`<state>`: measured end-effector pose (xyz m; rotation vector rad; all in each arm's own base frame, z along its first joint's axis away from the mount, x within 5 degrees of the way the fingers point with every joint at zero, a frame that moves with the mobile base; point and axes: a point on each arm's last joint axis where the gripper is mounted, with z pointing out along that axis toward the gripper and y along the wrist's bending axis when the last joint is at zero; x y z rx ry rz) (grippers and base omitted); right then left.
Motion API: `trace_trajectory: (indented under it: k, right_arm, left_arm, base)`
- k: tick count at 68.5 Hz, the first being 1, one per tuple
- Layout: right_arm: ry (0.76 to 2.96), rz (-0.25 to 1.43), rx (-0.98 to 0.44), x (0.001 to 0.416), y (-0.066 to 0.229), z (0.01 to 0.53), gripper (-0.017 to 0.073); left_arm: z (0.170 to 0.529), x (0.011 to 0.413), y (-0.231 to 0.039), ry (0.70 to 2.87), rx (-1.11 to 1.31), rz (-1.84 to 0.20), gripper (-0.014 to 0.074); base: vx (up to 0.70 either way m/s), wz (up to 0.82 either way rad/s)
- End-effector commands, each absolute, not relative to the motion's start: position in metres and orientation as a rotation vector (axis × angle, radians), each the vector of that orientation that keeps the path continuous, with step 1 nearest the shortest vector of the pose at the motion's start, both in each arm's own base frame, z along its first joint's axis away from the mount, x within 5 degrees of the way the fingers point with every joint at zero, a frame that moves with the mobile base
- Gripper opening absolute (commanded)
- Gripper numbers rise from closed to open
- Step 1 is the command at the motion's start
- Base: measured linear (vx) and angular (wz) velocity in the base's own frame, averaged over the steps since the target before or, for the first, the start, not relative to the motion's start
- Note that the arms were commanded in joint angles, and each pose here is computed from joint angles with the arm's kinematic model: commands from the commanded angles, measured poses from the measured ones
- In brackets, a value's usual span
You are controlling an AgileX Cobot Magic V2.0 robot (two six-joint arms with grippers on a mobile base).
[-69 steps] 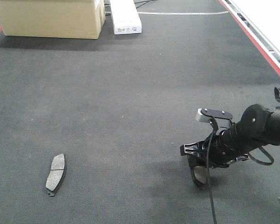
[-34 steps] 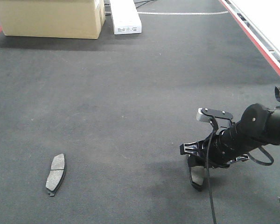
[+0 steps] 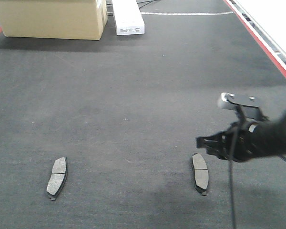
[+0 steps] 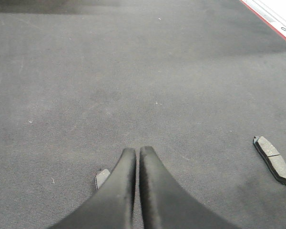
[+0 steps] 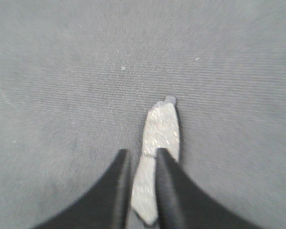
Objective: Move and align brake pads A on conveyor
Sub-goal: 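Lower the right gripper's brake pad onto the belt and open it, then raise the right gripper and back the base away from the belt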
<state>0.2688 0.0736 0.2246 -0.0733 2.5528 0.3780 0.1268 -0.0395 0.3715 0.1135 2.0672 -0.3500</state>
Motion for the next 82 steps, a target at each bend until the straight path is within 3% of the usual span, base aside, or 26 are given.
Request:
trace_trajectory:
  k: [1, 44, 60, 82]
  right_arm:
    - [2.387, 0.352, -0.082, 0.257, 0.067, 0.248, 0.0]
    - [1.766, 0.239, -0.198, 0.13, 0.034, 0.347, -0.0004]
    - [1.697, 0.238, -0.213, 0.105, 0.029, 0.357, -0.0004]
    - [1.691, 0.243, -0.209, 0.104, 0.029, 0.357, -0.0002]
  left_arm:
    - [0.387, 0.127, -0.04, 1.97, 0.107, -0.367, -0.0008]
    - [0.387, 0.127, -0.04, 1.97, 0.107, -0.367, -0.0008]
    - [0.387, 0.127, -0.04, 1.97, 0.107, -0.367, -0.0008]
    - [0.387, 0.127, -0.04, 1.97, 0.107, -0.367, -0.0008]
  base:
    - [0.0, 0.0]
    - [0.0, 0.0]
    - [0.0, 0.0]
    - [0.0, 0.0]
